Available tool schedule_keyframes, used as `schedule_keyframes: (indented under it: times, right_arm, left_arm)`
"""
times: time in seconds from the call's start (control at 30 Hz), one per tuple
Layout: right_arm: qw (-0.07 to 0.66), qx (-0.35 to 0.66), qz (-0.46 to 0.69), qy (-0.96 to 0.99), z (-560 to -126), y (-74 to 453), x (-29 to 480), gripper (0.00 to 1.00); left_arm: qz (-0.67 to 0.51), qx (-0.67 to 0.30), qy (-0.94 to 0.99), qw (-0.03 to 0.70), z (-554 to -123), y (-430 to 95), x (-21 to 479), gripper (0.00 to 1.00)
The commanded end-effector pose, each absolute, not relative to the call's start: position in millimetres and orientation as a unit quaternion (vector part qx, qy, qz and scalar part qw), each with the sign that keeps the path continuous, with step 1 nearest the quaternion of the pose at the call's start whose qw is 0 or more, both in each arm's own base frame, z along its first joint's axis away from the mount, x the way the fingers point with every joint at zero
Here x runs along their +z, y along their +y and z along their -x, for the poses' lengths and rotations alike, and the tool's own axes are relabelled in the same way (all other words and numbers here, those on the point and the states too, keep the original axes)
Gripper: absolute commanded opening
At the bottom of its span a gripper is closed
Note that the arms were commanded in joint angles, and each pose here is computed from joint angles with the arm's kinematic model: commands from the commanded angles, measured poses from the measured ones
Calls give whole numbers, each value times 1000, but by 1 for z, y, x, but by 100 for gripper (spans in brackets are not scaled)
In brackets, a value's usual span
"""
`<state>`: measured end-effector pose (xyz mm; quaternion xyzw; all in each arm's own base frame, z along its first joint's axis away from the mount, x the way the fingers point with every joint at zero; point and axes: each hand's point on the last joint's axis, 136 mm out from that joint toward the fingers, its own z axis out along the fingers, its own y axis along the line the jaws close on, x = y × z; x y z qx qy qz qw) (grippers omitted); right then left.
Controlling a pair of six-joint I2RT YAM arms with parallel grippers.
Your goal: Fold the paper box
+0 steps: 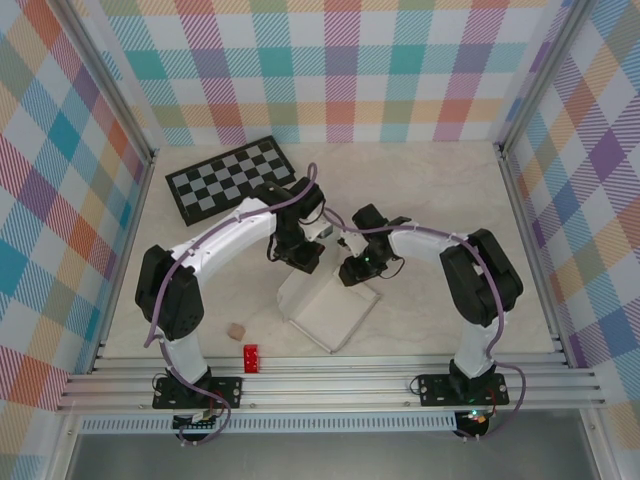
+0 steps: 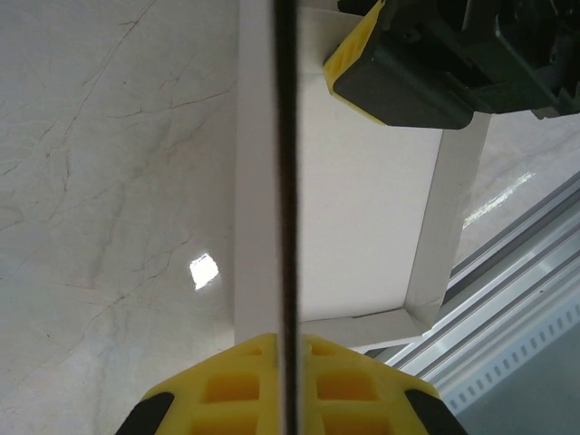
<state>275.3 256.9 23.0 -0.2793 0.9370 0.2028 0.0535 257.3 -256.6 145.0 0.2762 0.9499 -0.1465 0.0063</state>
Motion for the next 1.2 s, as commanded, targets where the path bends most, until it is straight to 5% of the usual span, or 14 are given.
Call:
schedule_keyframes:
  times: [0.0,0.6,0.73,0.93,1.1,1.17]
  right_arm:
    - [-7,165,302,939,-241,257,2,40]
    - [117,27,303,945,-262,235,8,4]
    - [145,-4,312,939,-260,237,8,4]
    - [114,41,301,946,-236,246,0,16]
    - [124,10,296,947,-234,233,-2,10]
    - [139,-2,296,945,-235,231,0,2]
  left_arm:
    - [-276,-177,941,83,-284,-270,163,0]
    - [-268,-185,943,66,-286,-260,160,0]
    - [-266,-181,944,66,-290,-258,165,7]
    - [-268,-164,945,85,-305,-248,184,2]
    - [-261,-155,949,88,-308,-246,183,4]
    - [-258,-143,951,89,-313,-243,181,13]
